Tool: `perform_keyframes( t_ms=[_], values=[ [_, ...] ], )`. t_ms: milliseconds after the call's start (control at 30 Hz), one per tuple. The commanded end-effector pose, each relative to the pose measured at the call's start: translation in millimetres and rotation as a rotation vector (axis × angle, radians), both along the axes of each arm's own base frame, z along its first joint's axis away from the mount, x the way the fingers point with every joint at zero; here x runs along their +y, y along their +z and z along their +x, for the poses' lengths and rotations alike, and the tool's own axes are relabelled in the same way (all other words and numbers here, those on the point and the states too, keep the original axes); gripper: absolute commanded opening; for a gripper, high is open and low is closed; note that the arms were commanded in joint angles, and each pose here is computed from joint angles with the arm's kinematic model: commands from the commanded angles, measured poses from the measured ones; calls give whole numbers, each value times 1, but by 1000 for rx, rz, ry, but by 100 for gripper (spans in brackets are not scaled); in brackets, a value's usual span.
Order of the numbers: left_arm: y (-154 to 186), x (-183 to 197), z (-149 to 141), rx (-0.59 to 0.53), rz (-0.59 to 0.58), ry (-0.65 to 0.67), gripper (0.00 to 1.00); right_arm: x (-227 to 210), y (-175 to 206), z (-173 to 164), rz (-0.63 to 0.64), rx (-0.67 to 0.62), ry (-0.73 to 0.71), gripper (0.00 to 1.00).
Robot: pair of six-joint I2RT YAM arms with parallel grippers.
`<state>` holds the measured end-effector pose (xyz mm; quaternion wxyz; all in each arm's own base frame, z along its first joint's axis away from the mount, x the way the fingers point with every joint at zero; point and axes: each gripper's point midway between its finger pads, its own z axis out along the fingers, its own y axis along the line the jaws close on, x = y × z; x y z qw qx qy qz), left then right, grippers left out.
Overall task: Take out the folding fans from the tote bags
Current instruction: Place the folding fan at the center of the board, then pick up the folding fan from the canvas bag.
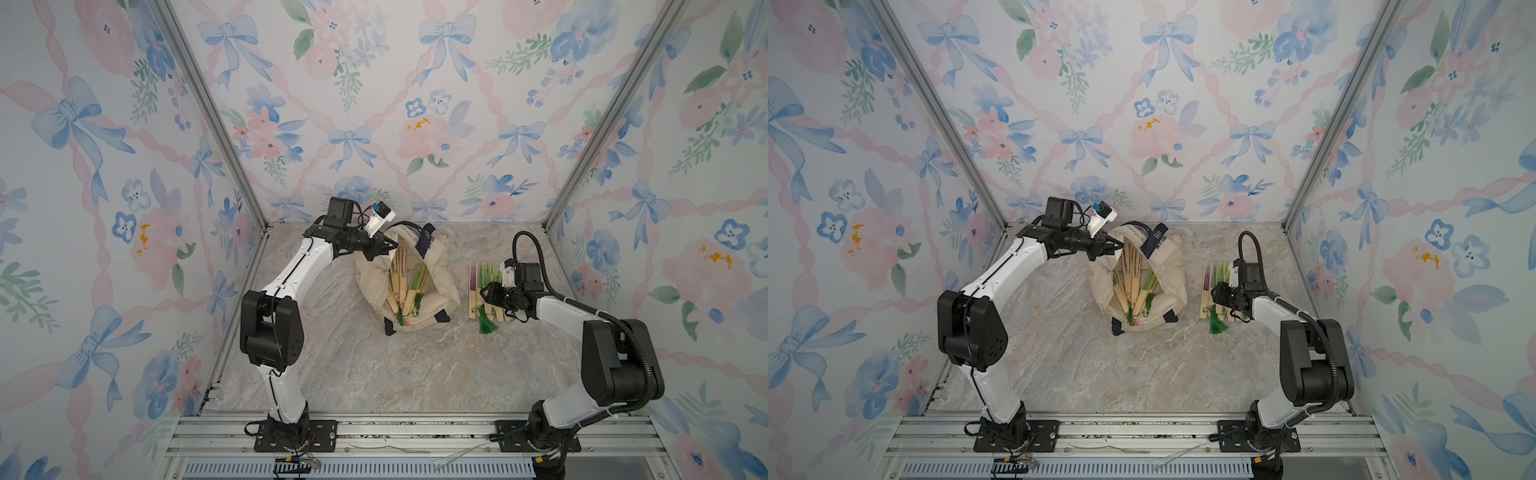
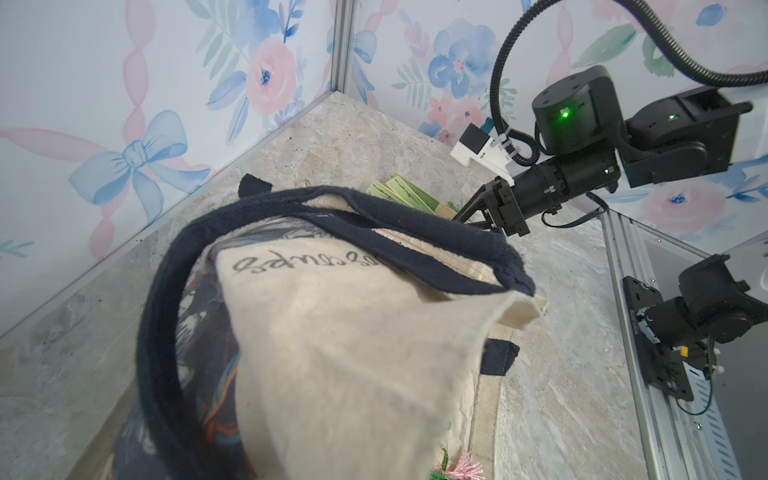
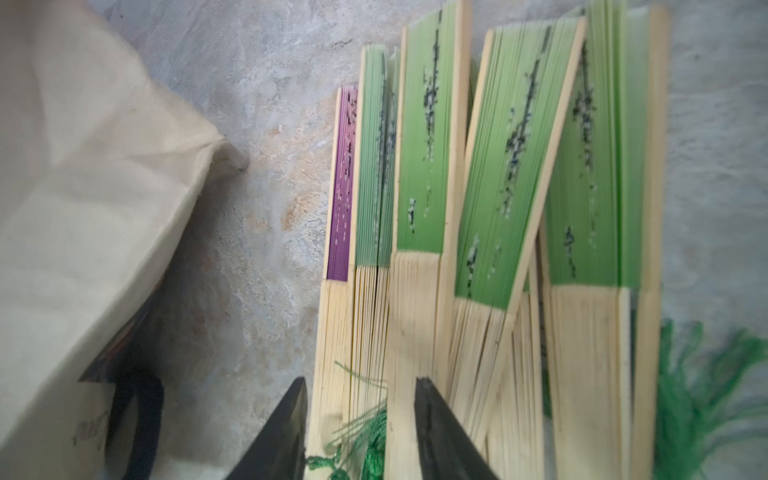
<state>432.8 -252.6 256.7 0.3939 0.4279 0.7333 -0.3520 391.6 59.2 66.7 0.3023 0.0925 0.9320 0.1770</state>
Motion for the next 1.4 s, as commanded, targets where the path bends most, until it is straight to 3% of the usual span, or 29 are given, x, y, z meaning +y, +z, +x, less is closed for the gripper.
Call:
perform_keyframes(
  t_ms=[0,233,467,600,733,933,1067,1367],
  values=[
    [33,-6,-18,-122,-36,-69,0,-7,16,-4,-23,2,-14,51],
    [8,-9,-30,-66,-10,-73,0,13,86,-30,2,-238,144,63],
    [9,-12,-30,-63,-25,-94,0,65,168,-82,228,-547,349,71],
    [14,-13,-23,-64,-30,-81,0,107,184,-113,246,-635,471,74],
    [17,-14,-18,-62,-36,-74,0,151,175,-133,188,-662,569,74],
    [17,-14,-11,-36,-46,-58,0,215,131,-138,115,-633,666,72],
    [17,-14,-11,-26,-48,-50,0,252,96,-125,32,-578,696,70],
    [18,-15,-13,-25,-53,-57,0,298,47,-67,-77,-459,613,69]
  ],
)
